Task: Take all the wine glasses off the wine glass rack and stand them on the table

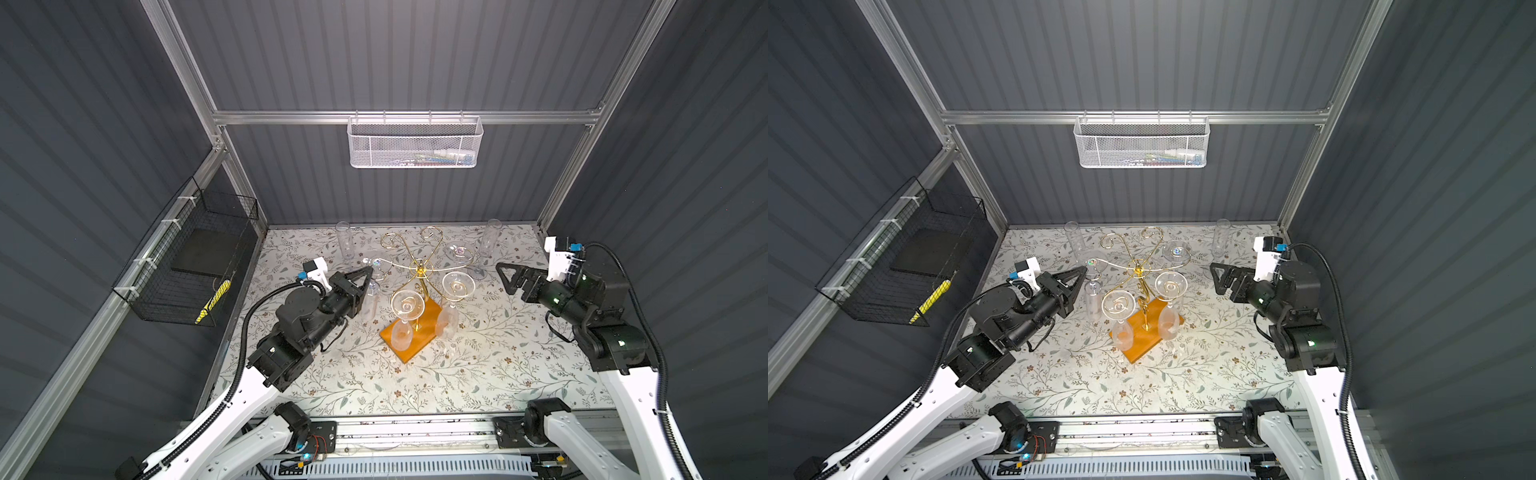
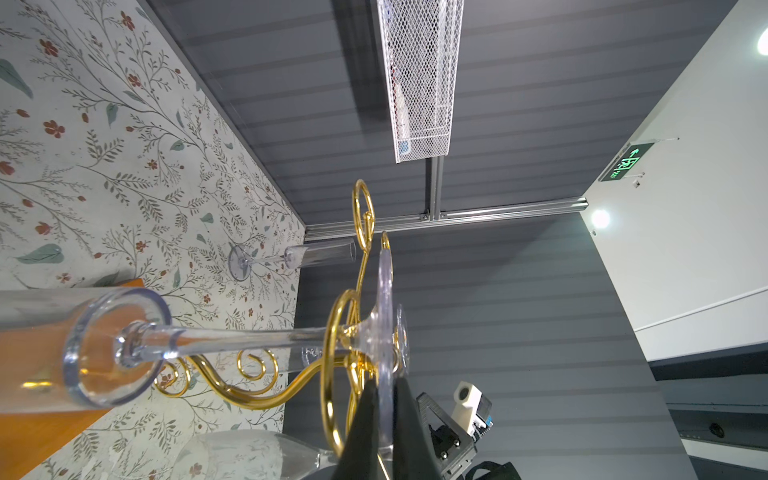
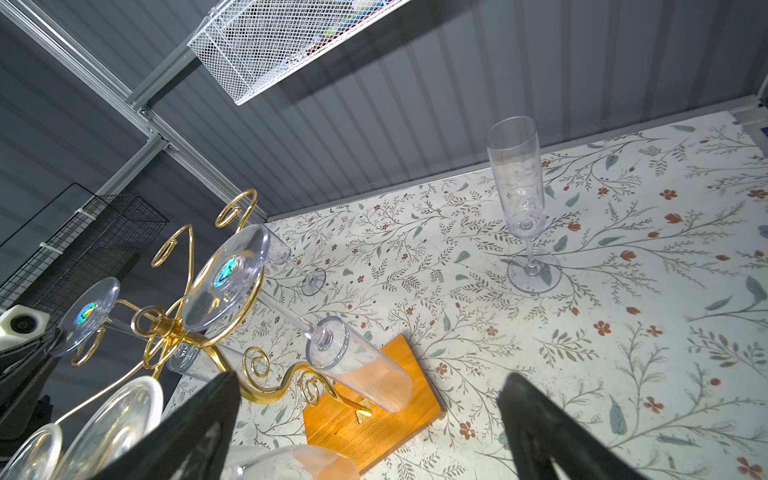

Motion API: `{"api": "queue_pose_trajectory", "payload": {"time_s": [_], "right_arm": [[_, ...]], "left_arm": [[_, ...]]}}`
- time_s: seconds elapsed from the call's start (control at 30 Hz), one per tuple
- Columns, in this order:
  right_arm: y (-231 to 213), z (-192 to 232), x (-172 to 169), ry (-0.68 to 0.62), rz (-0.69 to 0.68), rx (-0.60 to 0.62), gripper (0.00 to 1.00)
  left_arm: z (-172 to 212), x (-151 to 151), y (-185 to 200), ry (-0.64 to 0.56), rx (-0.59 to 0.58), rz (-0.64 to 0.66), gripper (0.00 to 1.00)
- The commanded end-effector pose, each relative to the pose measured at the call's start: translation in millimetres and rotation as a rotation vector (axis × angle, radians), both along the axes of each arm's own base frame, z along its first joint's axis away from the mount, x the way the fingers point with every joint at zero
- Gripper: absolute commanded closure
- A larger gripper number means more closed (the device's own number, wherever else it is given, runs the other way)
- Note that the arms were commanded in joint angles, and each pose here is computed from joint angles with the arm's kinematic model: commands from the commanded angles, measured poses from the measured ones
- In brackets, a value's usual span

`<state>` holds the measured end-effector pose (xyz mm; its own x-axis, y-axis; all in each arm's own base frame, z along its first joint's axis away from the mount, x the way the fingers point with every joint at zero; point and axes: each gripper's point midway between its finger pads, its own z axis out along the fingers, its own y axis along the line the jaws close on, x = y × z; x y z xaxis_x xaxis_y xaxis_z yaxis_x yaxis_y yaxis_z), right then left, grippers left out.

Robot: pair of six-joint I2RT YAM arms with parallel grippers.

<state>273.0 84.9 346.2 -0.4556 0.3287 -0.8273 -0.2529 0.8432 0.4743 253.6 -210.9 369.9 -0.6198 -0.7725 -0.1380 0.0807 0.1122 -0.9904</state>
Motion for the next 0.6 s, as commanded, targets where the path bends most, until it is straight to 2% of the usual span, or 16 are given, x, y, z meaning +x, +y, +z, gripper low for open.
{"api": "queue_pose_trajectory", "payload": {"time_s": [0.0, 0.57], "right_arm": [[0, 6, -3, -0.022, 0.002, 0.002, 0.01], [0, 6, -5, -0.027, 0.006, -0.004, 0.01]], "left_arm": [[39, -5, -3, -0.100, -0.050, -0.032, 1.00], [55, -26, -30, -0.130, -0.023, -0.230, 1.00]]}}
